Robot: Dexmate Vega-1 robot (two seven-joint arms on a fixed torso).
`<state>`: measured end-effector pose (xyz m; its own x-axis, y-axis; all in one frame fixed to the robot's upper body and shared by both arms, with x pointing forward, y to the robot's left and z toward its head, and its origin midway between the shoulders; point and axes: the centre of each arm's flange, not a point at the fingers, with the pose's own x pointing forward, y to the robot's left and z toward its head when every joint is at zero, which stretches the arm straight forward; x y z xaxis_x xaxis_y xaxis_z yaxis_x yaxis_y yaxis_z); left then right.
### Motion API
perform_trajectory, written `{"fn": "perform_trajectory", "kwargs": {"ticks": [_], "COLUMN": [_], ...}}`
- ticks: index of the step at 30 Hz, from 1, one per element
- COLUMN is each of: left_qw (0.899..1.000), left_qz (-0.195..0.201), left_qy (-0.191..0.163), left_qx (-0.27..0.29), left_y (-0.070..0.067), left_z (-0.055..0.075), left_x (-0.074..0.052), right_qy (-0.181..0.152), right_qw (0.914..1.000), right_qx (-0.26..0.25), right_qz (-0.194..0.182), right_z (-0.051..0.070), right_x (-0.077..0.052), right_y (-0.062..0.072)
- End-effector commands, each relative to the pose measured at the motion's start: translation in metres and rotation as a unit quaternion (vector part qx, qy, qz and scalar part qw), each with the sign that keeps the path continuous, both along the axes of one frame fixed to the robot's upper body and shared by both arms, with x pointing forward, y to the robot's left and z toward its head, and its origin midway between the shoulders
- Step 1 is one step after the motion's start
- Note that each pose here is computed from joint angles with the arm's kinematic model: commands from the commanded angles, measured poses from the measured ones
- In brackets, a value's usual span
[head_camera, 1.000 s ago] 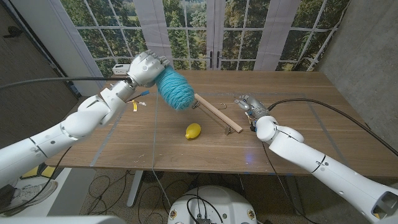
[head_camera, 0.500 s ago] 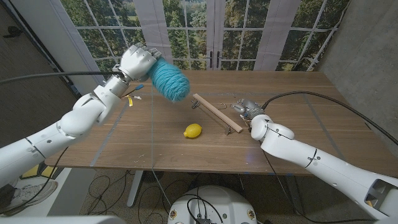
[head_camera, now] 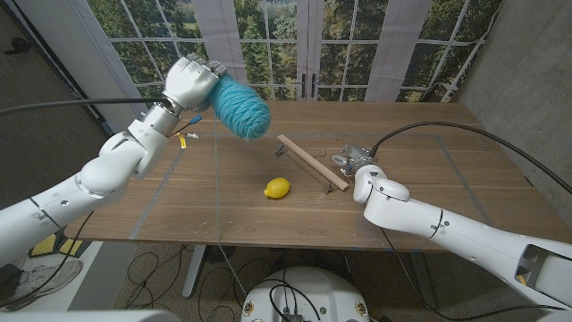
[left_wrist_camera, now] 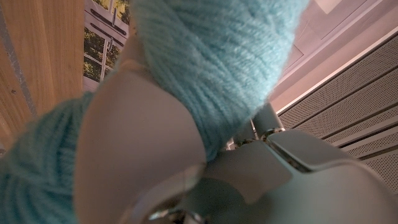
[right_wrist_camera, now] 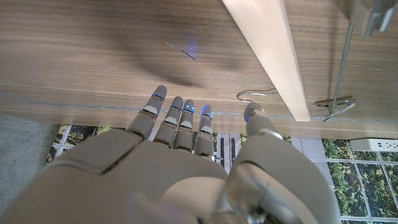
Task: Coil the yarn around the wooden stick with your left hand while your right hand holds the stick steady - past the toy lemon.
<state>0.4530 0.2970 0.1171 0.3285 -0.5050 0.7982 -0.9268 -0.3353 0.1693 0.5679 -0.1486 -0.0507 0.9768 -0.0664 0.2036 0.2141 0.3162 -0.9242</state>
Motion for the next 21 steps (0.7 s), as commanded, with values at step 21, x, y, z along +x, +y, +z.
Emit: {"fn": "perform_trajectory", "kwargs": {"ticks": [21], "left_qw": [1.000], "left_qz": [0.005], "left_qy": [-0.006], "left_qx": [0.011], "left_y": [-0.0115], "left_z": [0.0042], "left_x": [-0.0092], "right_qy": [0.055], "right_qw": [0.9923], "right_qx": [-0.105], "right_qz": [-0.037], "right_z": [-0.0027], "right_x": [0.0024], "right_y": [0.0239]}}
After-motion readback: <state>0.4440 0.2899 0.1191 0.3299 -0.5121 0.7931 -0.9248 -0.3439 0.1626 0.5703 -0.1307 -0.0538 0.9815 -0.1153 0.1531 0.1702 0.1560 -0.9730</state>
